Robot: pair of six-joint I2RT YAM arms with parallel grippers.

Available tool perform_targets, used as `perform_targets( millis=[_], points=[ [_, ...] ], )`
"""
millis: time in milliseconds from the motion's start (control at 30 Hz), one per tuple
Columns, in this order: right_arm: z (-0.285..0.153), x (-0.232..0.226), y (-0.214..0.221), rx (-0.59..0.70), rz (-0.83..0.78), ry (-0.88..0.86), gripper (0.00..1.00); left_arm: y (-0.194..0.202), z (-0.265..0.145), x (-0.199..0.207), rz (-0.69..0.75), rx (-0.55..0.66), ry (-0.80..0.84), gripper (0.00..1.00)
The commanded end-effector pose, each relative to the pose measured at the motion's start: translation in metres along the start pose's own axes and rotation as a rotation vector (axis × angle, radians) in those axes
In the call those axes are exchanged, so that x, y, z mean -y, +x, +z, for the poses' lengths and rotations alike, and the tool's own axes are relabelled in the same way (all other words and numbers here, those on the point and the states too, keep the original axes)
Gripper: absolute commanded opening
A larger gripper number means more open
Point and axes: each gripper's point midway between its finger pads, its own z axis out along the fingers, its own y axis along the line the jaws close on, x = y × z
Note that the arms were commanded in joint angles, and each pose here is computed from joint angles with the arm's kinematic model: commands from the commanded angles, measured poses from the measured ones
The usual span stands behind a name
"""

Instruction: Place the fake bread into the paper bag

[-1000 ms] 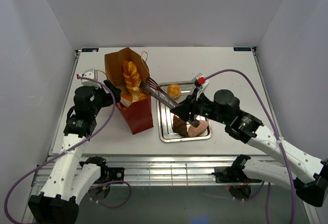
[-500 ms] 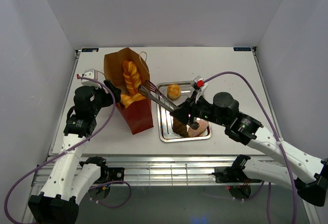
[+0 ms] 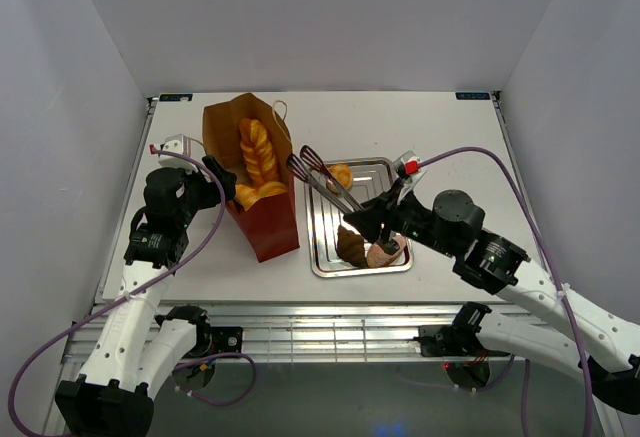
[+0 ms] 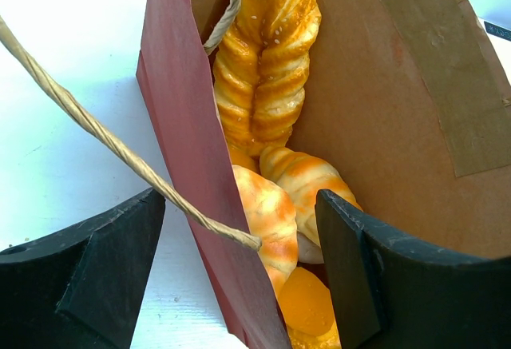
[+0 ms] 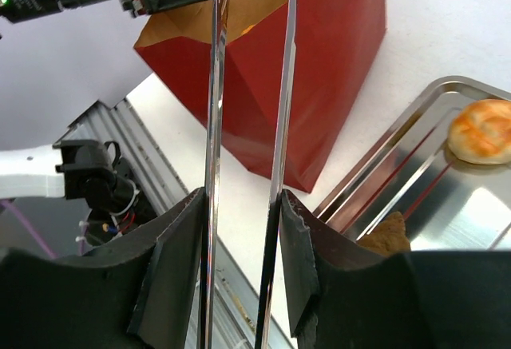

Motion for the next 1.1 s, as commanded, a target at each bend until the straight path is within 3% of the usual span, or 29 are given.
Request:
perform_targets(
  millis=[0, 500, 800, 1067],
  points=[
    [-0.010, 0.011, -0.020, 0.102, 0.008, 0.079, 0.46, 0.001, -0.002, 0.002, -0.001, 0.002, 0.011, 0.86],
    [-0.043, 0.063, 0.020, 0.112, 0.148, 0.343, 0.48, 0.002, -0.001, 0.002, -0.001, -0.002, 0.014, 0.86],
    [-0.044, 0.093, 0.087, -0.020, 0.189, 0.453, 0.51, 0.002, -0.002, 0.003, -0.001, -0.002, 0.016, 0.86],
    [-0.030, 0.115, 0.100, -0.064, 0.128, 0.548, 0.61, 0.000, -0.004, 0.004, 0.000, 0.009, 0.023, 0.86]
  ],
)
